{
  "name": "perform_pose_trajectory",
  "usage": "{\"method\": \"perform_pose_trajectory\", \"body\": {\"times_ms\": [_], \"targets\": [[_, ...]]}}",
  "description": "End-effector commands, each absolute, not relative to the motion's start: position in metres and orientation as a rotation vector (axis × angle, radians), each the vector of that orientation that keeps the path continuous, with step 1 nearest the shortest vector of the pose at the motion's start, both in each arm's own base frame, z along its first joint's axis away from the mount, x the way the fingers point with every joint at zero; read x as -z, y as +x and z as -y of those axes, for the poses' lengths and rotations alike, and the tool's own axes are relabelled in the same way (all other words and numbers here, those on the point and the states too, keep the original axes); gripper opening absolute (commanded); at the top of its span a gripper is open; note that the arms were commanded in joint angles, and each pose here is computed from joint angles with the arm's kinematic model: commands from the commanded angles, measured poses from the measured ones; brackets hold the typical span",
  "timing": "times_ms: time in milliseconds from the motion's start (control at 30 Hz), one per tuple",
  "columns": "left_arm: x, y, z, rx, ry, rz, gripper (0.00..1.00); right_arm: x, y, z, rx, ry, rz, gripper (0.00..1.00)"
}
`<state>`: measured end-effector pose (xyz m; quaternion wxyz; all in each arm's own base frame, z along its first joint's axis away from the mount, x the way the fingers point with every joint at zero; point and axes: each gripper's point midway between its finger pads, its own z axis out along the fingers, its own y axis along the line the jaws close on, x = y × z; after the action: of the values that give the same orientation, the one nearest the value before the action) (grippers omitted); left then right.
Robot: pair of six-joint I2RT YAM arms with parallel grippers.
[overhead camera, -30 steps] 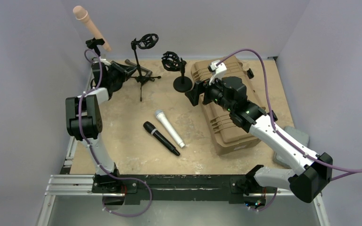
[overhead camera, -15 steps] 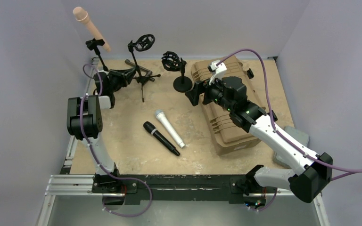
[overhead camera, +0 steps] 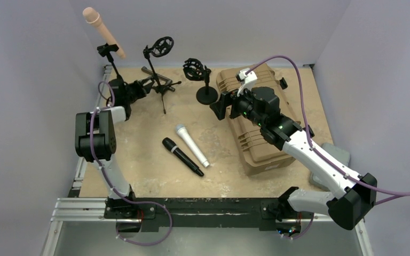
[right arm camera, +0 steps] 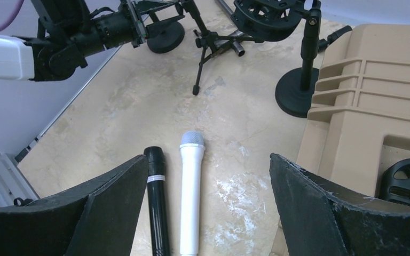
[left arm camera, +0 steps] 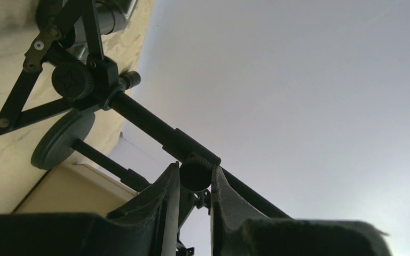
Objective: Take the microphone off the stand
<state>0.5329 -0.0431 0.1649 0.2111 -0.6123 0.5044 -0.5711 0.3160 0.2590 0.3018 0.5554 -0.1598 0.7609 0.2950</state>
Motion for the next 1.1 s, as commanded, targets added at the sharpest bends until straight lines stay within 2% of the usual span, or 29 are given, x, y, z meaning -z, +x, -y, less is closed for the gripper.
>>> {"method": "perform_pose_trajectory", "body": {"times_ms": [0, 100, 267, 367, 467, 600, 667, 767, 833, 1067], "targets": [[-0.162, 0.536, 0.054, 1.536, -2.011, -1.403, 0.0, -0.326, 0.309, -0.256, -0.75, -0.333, -1.73, 0.82], [-0.152, 0.53, 0.057, 1.414, -2.114, -1.449, 0.0, -0.324, 0.308, -0.257, -0.761, -0.329, -1.744, 0.81], [-0.154, 0.532, 0.058, 1.445, -2.093, -1.427, 0.0, -0.327, 0.308, -0.254, -0.752, -0.315, -1.749, 0.81], [-0.163, 0.534, 0.057, 1.473, -1.997, -1.428, 0.3, -0.329, 0.309, -0.251, -0.734, -0.304, -1.747, 0.81], [-0.178, 0.536, 0.055, 1.443, -1.829, -1.494, 0.53, -0.326, 0.312, -0.252, -0.723, -0.306, -1.758, 0.81], [-0.201, 0.53, 0.054, 1.263, -1.45, -1.659, 0.8, -0.321, 0.315, -0.256, -0.728, -0.325, -1.746, 0.81], [-0.214, 0.525, 0.049, 1.127, -1.226, -1.706, 0.97, -0.32, 0.317, -0.258, -0.722, -0.341, -1.747, 0.81], [-0.225, 0.516, 0.047, 0.882, -0.915, -1.807, 1.0, -0.32, 0.321, -0.261, -0.704, -0.364, -1.752, 0.81], [-0.221, 0.509, 0.048, 0.814, -0.808, -1.83, 0.99, -0.319, 0.322, -0.259, -0.692, -0.356, -1.752, 0.81], [-0.235, 0.515, 0.076, 0.915, -0.398, -1.778, 0.88, -0.316, 0.319, -0.261, -0.724, -0.359, -1.738, 0.81]]}}
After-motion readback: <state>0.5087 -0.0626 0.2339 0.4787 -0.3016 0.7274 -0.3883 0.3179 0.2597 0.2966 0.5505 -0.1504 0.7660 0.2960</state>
